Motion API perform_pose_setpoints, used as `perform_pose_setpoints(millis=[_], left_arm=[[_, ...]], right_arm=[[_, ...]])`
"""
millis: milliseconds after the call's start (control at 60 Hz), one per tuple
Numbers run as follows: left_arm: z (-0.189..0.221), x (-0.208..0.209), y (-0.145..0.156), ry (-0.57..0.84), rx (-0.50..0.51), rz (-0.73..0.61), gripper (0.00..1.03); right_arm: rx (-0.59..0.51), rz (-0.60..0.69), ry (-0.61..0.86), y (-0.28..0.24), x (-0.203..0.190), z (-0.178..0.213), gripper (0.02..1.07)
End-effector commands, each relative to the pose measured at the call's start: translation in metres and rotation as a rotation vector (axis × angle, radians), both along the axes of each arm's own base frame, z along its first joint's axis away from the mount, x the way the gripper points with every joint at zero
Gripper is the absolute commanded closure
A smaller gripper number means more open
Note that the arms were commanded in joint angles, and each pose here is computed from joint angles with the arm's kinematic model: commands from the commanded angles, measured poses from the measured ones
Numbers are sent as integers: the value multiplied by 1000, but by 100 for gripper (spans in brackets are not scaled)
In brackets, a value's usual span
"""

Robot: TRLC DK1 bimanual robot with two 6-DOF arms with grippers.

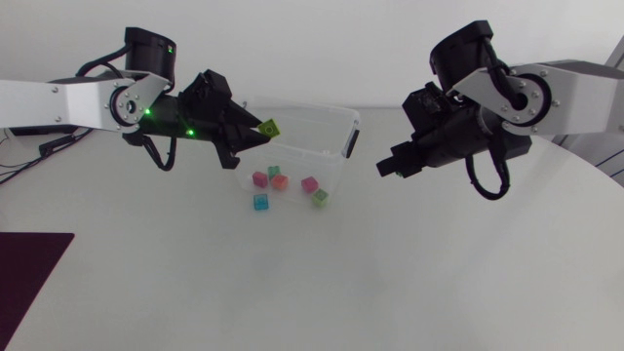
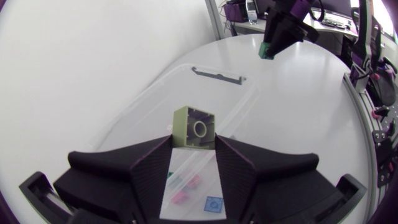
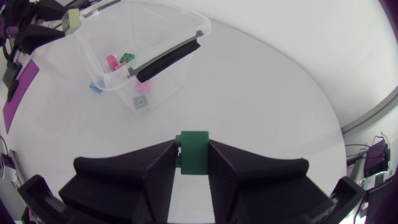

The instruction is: Pick up the duplo bricks and place them in the container

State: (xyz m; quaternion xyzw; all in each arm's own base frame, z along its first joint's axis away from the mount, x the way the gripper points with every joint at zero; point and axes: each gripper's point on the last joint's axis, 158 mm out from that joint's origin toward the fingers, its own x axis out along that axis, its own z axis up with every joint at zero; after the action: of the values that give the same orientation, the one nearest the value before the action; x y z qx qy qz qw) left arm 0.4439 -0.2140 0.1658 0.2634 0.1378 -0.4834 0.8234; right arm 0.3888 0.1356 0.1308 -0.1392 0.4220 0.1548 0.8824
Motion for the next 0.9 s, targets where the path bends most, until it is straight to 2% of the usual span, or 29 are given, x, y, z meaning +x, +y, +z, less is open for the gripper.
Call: perform_pose_setpoints(millis=[0,200,383,433,583,883], left_arm=[[15,14,2,2,-49,37,82],[24,26,0,1,-79,63,82],[22,50,1,-2,-56,137,80],[18,57,3,6,-52,167,68],[18,63,7,18,-60,204,6],[43,61,21,47,-103,285,4]], right_arm=[[4,-17,-1,3,3,4,76],[0,-17,1,3,2,5,76],[2,-11,-5,5,3,9,76],[1,-11,-5,6,3,9,76],[-2,-7,-7,6,3,10,76],[6,9,-49,22,20,26,75]])
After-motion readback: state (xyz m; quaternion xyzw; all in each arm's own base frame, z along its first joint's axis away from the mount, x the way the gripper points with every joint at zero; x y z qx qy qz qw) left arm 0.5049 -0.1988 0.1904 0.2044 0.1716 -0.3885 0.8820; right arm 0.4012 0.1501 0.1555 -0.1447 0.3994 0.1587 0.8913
